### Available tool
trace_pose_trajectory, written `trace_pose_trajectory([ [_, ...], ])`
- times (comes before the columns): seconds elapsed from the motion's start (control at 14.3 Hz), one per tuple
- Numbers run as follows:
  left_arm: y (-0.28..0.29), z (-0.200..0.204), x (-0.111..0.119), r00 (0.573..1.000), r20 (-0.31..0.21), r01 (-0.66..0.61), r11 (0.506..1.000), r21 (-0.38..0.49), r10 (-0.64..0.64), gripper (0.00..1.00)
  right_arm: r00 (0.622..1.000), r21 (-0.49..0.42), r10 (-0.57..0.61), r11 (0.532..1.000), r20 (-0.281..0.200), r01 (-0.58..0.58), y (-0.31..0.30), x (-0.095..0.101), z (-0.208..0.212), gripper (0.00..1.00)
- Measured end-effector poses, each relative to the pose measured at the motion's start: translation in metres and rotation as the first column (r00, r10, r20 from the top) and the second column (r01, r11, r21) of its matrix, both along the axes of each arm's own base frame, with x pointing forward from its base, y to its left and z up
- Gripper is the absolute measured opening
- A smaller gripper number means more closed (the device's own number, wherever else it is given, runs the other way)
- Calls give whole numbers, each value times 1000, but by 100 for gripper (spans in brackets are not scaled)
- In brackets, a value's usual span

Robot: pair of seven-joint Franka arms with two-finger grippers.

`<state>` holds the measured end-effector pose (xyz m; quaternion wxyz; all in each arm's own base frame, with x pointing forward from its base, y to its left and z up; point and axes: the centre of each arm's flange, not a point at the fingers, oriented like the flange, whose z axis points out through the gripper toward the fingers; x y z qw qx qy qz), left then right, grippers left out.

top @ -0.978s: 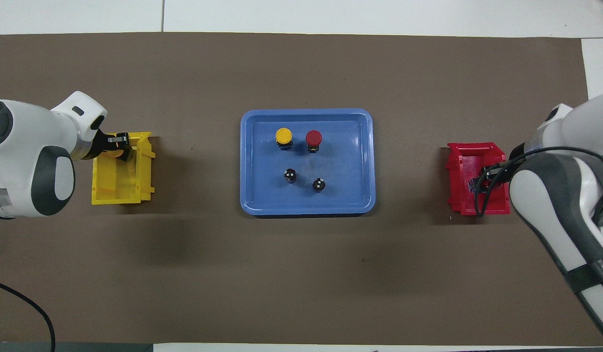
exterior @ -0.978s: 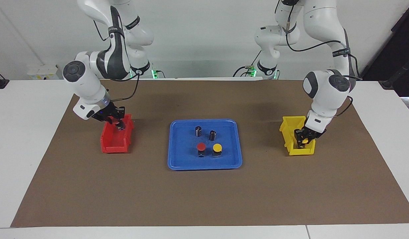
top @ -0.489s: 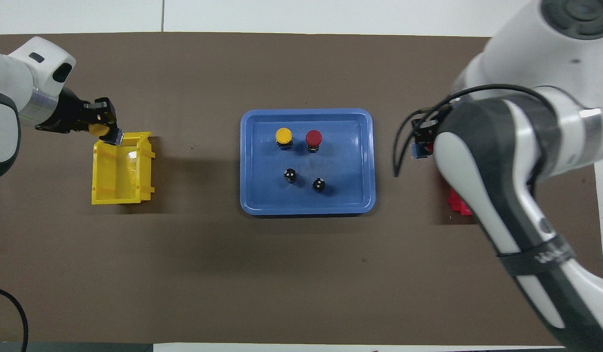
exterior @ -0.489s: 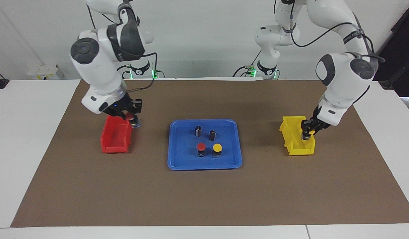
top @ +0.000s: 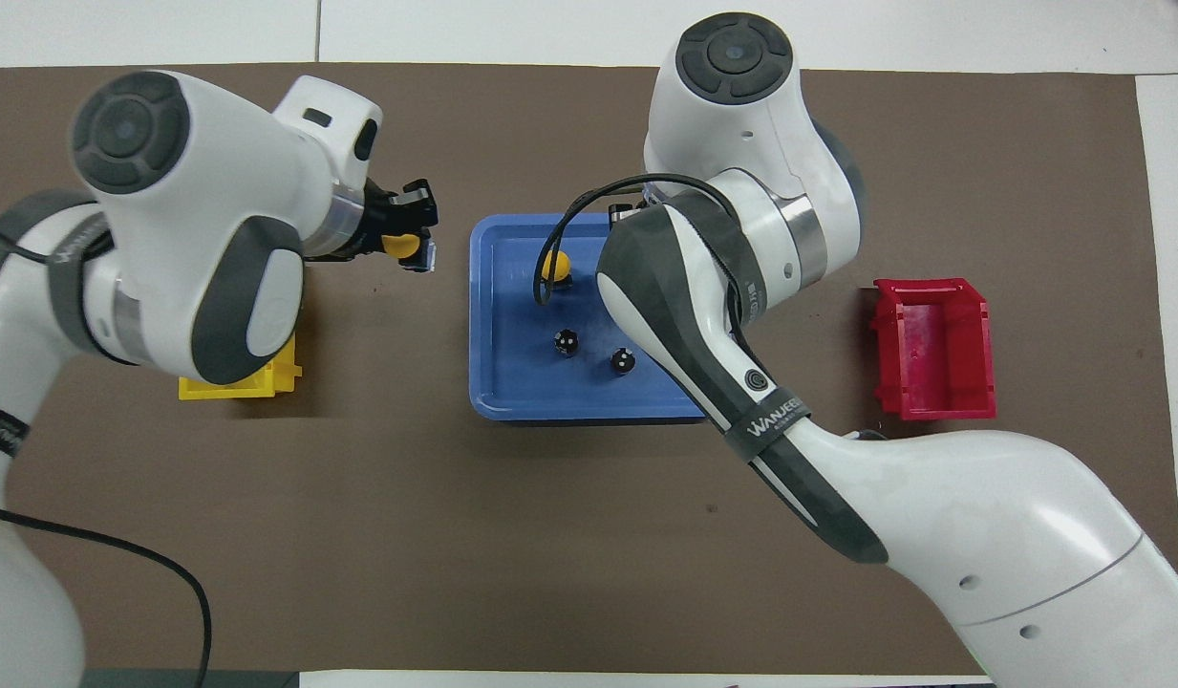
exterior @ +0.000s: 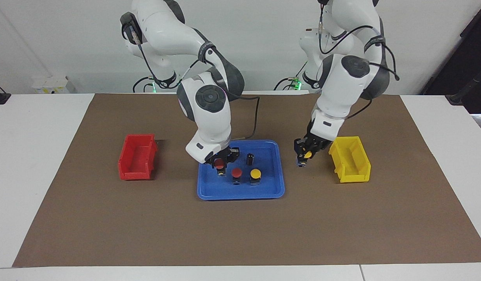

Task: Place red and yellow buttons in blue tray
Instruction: 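Place the yellow button and red button in the blue tray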

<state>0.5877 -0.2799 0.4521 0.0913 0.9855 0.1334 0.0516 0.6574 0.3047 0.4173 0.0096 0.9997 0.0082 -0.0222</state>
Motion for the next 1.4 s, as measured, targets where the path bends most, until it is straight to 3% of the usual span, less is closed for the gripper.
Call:
trace_pose_trajectory([
  [0.28,-22,-40,3,999,-3,-51,998,-25,51,41,999,8,-47,999,21,47,-32,17,-18,41],
  [0.77,-67,-70,-12,996,-10,-85,995,-44,84,41,1000,-9,-23,1000,-18,23,-25,-3,-53,41],
  [1.12,-69,-92,-8,996,-10,-89,995,-41,89,41,1000,-8,-21,1000,-10,21,-27,-10,-59,44],
  [1.19,-68,-94,-6,996,-8,-93,995,-41,92,41,1000,-7,-21,1000,-8,21,-27,-11,-61,50],
  [1.4,-64,-98,-3,995,-7,-100,994,-38,100,41,1000,2,-25,1000,16,25,-29,-9,-47,83],
])
